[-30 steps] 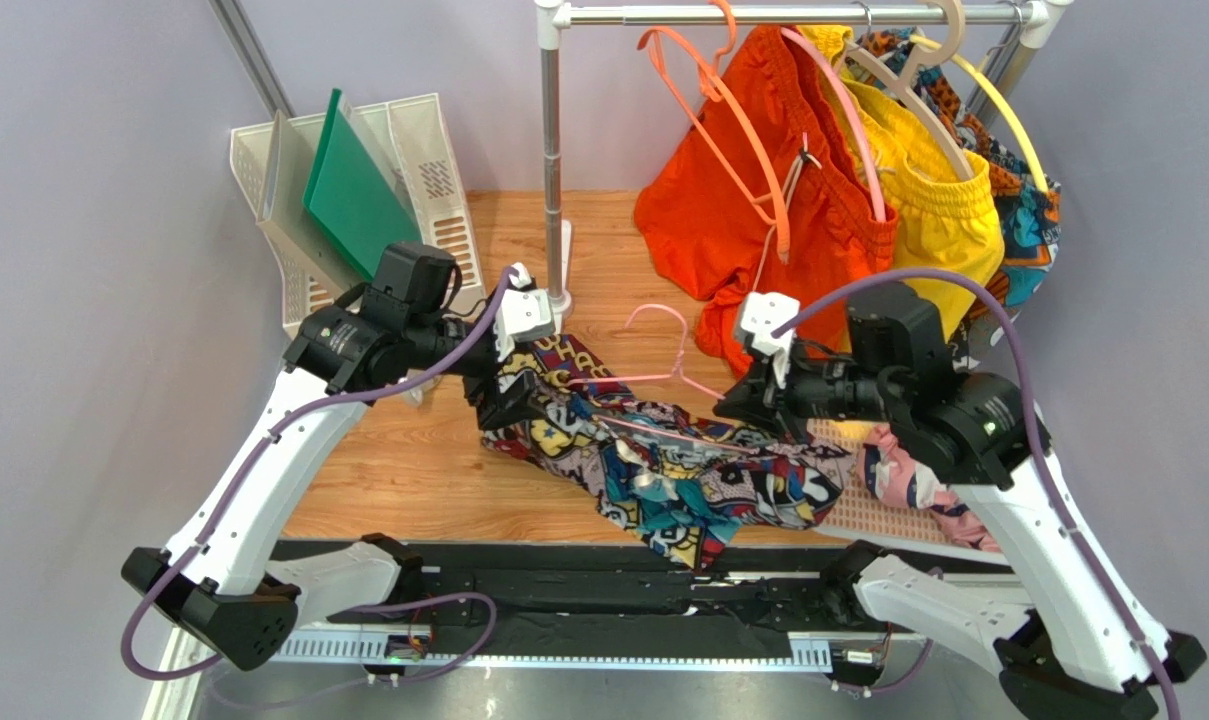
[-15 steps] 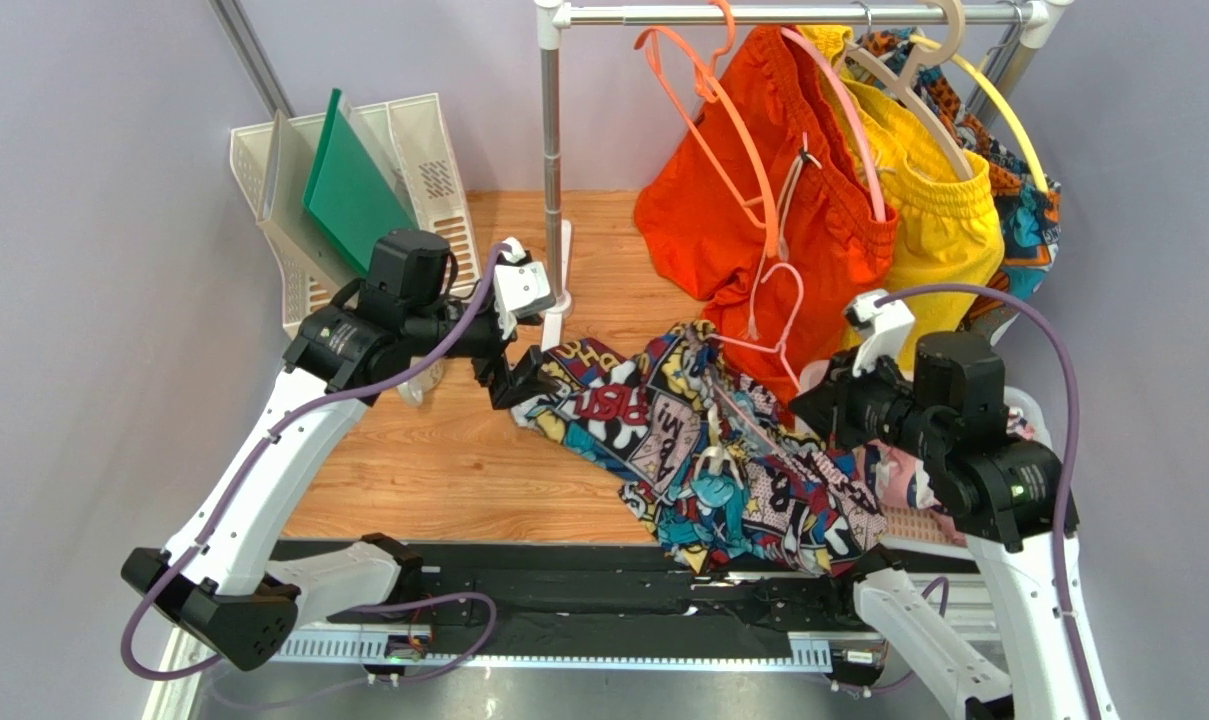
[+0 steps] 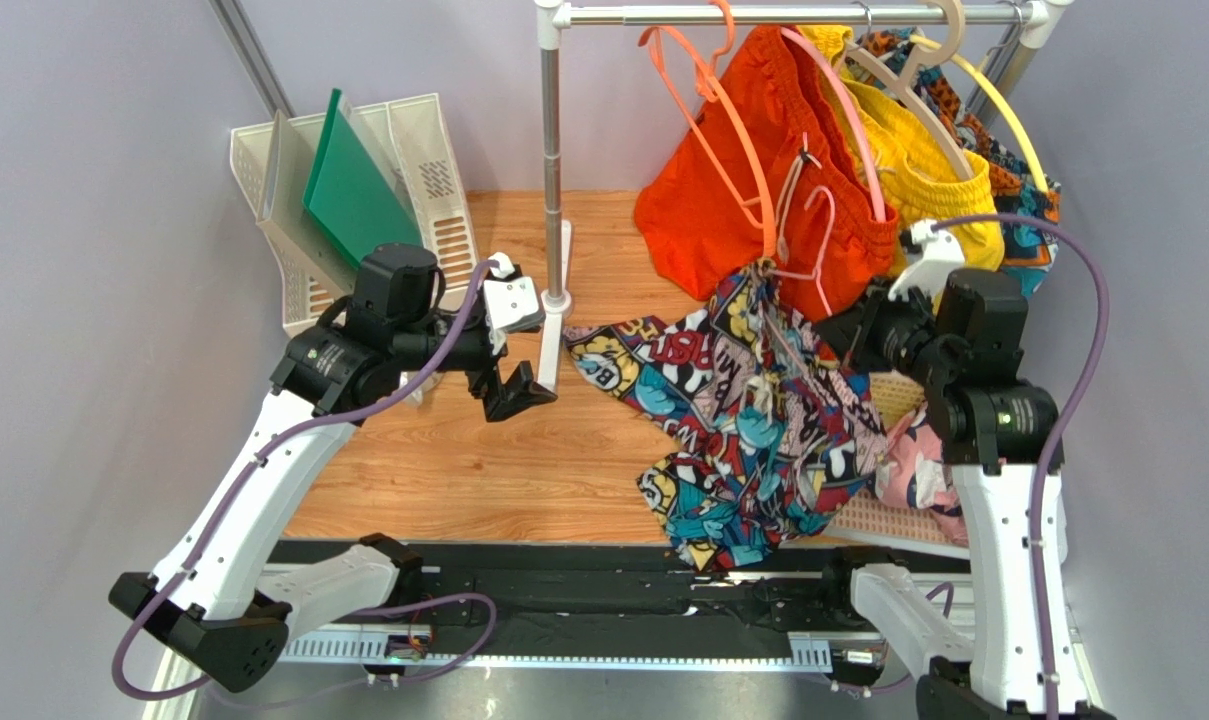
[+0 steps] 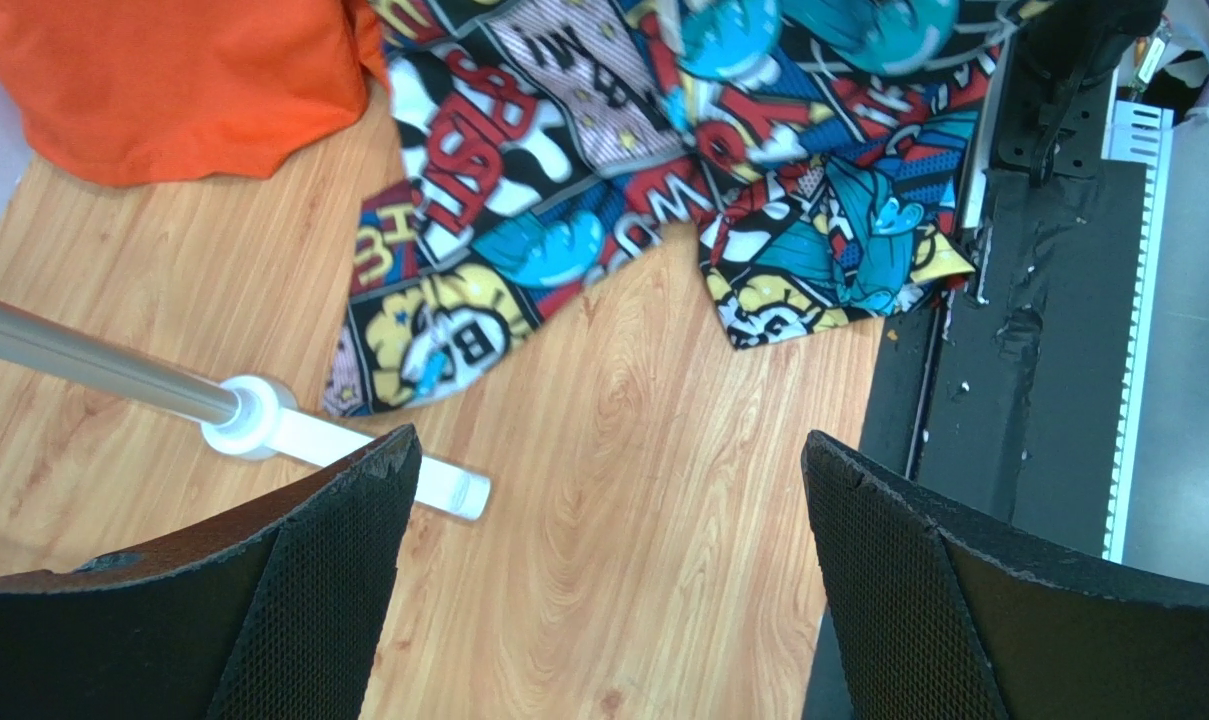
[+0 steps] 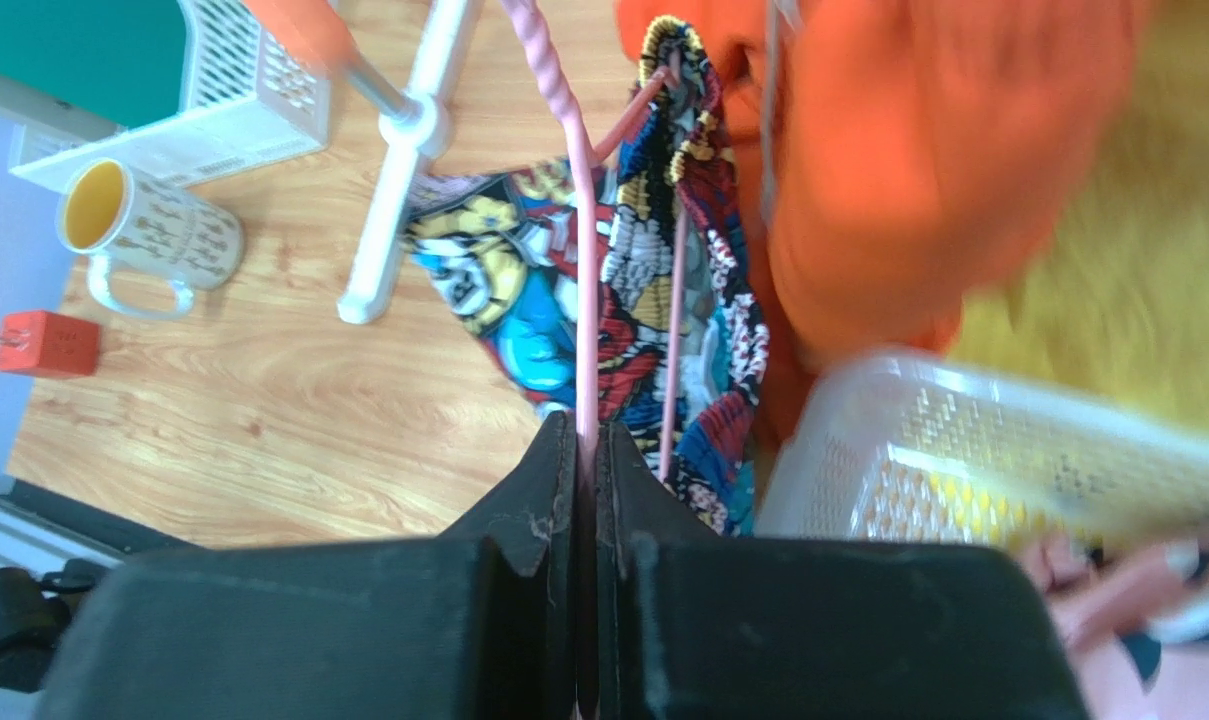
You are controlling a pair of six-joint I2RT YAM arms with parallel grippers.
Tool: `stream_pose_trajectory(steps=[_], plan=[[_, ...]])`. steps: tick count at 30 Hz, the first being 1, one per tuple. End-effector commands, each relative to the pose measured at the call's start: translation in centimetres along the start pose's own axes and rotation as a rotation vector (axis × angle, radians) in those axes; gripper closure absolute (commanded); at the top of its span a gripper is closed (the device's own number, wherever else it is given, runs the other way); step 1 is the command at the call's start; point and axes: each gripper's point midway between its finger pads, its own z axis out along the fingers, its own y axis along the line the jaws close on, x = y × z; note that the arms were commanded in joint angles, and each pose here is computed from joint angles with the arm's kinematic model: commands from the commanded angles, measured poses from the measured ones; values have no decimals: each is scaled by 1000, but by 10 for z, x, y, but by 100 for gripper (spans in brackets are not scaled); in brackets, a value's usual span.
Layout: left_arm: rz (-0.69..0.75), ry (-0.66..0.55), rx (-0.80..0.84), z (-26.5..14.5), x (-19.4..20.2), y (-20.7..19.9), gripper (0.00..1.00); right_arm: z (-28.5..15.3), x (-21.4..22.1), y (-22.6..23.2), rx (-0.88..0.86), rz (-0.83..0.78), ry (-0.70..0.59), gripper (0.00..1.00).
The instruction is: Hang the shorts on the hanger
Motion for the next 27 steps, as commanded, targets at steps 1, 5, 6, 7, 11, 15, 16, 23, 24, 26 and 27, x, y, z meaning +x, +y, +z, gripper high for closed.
stream_pose_trajectory(steps=[1,5,6,7,11,15,16,23,24,26,27], plan=[[37,-42,18,-1,-8,-3,1,-6,-71,41,-193,-153,-190,100],[34,-42,25,0,-8,-3,0,-5,-102,51,-233,-212,-232,100],[35,-42,25,1,-8,-3,0,-4,-110,53,-240,-224,-255,100],[38,-43,24,1,-7,-3,0,3,-116,52,-242,-224,-255,100],[45,-41,24,1,-6,-3,1,11,-149,54,-237,-250,-308,100],[62,-36,24,0,-4,-4,1,18,-178,55,-232,-303,-366,100],[62,-34,27,0,-2,-5,1,20,-181,55,-233,-319,-371,100],[67,-27,28,1,2,-6,0,32,-207,61,-274,-414,-428,100],[67,-27,29,0,2,-6,1,36,-213,63,-281,-419,-445,100],[67,-24,30,1,4,-7,0,32,-227,65,-278,-425,-481,100],[68,-22,29,0,4,-7,1,32,-233,66,-272,-429,-495,100]])
